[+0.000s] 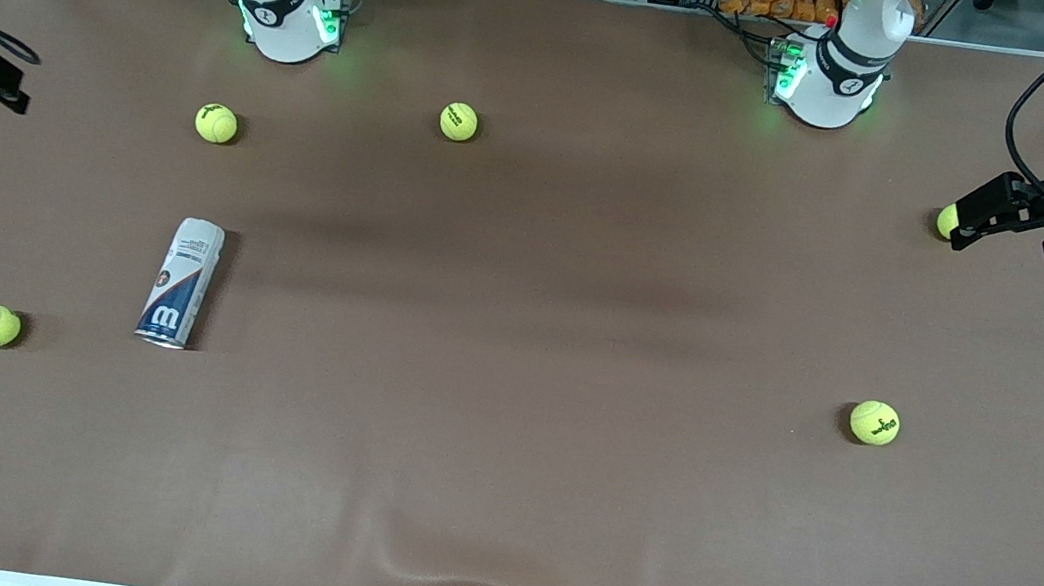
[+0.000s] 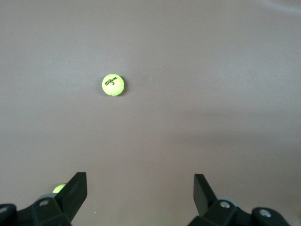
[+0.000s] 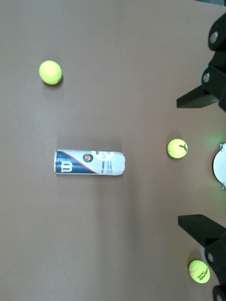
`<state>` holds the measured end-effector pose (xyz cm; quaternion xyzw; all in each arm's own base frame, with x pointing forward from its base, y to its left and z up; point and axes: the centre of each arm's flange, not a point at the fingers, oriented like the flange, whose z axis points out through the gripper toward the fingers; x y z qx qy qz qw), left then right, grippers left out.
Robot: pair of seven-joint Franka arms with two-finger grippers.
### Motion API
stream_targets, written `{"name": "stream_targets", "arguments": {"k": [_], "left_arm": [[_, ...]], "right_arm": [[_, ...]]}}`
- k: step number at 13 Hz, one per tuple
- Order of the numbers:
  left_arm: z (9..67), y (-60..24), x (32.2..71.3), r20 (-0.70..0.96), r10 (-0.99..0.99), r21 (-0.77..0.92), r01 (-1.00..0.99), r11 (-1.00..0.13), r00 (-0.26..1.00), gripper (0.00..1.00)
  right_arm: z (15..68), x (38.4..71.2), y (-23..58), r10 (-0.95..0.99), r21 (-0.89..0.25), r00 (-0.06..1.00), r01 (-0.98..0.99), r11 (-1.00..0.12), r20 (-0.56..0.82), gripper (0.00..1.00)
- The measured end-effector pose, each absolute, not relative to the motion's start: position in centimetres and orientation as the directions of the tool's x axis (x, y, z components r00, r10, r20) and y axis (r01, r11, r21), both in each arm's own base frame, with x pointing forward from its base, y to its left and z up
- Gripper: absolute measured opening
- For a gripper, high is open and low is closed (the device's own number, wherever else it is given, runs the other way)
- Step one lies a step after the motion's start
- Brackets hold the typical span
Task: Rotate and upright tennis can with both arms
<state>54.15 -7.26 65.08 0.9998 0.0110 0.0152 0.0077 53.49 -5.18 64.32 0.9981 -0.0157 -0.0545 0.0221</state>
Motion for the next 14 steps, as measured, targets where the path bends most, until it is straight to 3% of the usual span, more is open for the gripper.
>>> {"name": "stream_targets", "arguments": {"k": [14], "left_arm": [[64.4, -7.3, 54.5, 0.004, 0.021, 0.015, 0.021, -1.0, 1.0, 1.0]], "right_arm": [[64.4, 53.7, -4.4, -0.016, 0.04, 0.994, -0.012, -0.999, -0.105, 1.0]]}}
